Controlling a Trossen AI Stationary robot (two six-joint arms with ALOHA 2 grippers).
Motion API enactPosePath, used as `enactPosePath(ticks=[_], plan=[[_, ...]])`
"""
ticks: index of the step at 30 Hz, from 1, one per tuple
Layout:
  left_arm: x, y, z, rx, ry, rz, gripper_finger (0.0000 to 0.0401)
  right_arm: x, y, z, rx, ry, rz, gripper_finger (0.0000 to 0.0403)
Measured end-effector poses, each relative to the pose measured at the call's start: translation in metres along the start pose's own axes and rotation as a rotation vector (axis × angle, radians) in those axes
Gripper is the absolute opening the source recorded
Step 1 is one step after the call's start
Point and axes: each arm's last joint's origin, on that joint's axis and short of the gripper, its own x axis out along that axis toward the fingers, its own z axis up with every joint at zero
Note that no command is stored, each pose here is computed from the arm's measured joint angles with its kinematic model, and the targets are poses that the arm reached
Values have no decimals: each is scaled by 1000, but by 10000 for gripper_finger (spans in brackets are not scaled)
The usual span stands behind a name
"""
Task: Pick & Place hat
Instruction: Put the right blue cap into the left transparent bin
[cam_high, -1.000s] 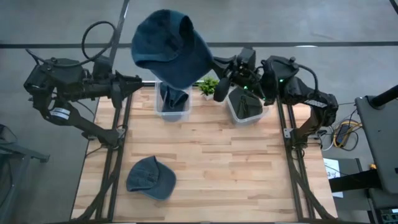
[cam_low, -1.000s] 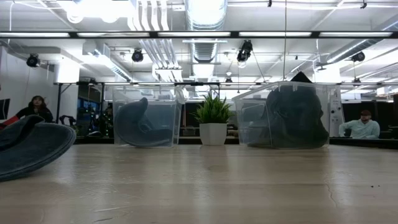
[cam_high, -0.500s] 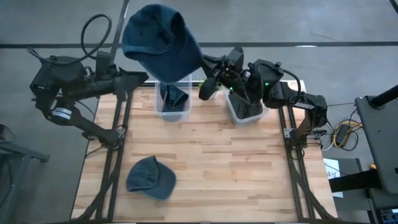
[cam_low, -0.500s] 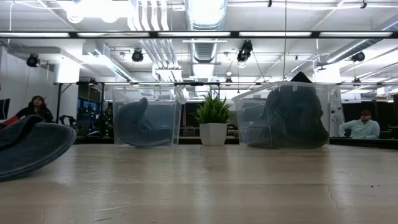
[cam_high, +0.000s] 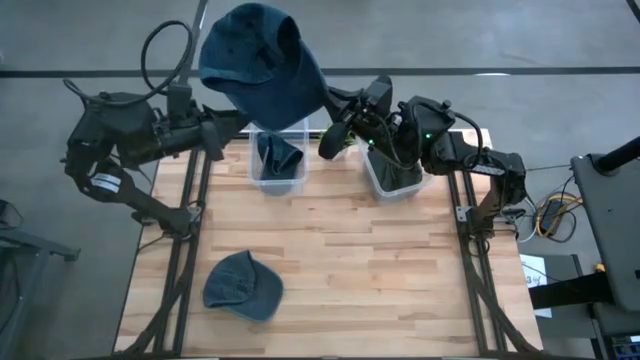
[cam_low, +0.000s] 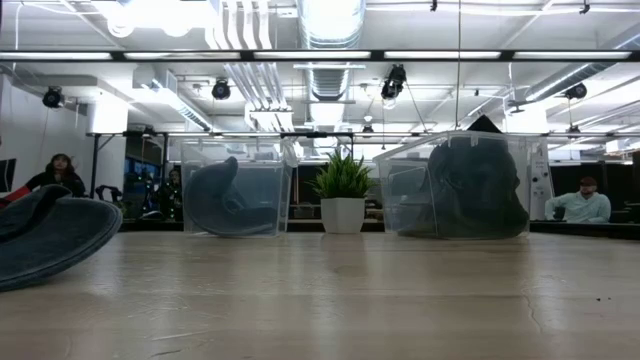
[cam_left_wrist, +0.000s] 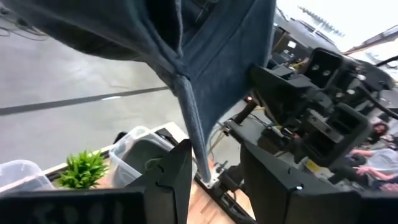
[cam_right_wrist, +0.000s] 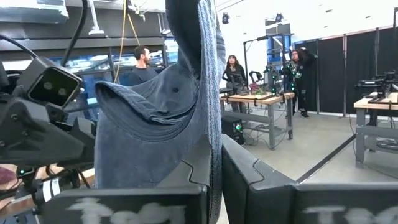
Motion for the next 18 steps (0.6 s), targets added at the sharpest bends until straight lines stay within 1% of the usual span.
enactPosePath(ticks=[8,13,18], plan=[[7,-1,-6,14,16,40,129,-2,3,-1,-18,2,2,12],[4,1,-2,14,-43,91,129,-4,5,5,-1,-26,40,12],[4,2,-2,40,-46,96,129,-4,5,4,6,-23,54,12]])
